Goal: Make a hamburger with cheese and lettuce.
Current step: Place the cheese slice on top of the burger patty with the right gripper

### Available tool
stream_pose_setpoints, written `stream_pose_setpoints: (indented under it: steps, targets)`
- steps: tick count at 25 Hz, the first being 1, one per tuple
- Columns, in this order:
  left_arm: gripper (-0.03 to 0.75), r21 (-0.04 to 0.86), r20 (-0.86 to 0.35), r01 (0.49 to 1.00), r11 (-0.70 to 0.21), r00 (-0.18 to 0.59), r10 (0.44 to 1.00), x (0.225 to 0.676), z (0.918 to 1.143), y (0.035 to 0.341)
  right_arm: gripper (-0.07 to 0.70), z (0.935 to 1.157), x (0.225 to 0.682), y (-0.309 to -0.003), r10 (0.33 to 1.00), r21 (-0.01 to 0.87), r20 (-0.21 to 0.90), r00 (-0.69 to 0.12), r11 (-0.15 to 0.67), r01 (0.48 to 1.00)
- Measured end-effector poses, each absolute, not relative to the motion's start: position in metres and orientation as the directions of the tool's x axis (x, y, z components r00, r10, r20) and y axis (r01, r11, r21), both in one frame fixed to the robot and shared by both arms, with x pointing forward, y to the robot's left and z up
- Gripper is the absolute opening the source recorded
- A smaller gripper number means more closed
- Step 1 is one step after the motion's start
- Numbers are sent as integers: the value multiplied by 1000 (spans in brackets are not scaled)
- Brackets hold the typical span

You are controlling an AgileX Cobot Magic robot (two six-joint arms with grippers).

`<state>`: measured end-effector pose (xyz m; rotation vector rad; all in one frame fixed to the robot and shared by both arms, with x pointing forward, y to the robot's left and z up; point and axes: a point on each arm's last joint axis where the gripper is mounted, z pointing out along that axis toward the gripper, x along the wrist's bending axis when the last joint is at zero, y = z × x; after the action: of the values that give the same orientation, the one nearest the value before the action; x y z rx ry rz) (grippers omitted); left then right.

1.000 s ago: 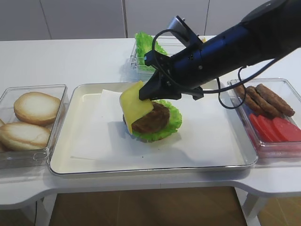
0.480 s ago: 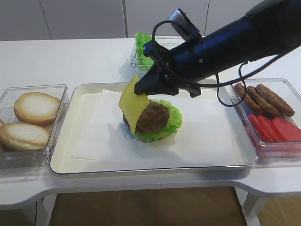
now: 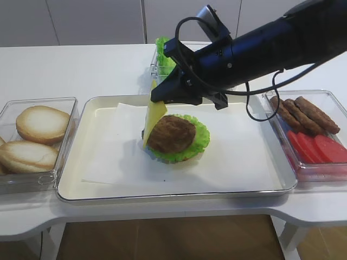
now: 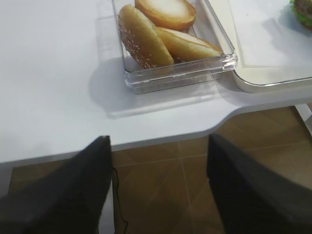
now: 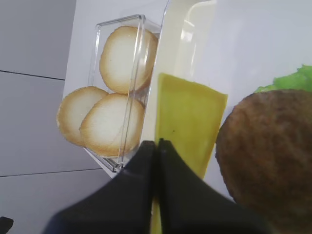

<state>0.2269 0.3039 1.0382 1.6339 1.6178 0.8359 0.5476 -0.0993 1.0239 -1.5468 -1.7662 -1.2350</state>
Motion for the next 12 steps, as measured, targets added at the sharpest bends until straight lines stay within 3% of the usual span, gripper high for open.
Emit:
stream_pose_setpoints:
  steps: [12]
  targets:
    - [459,827,-20,562,5,21,1000,227,1038,304,1,1019,547,-101,554,340,784,-280,-6,940]
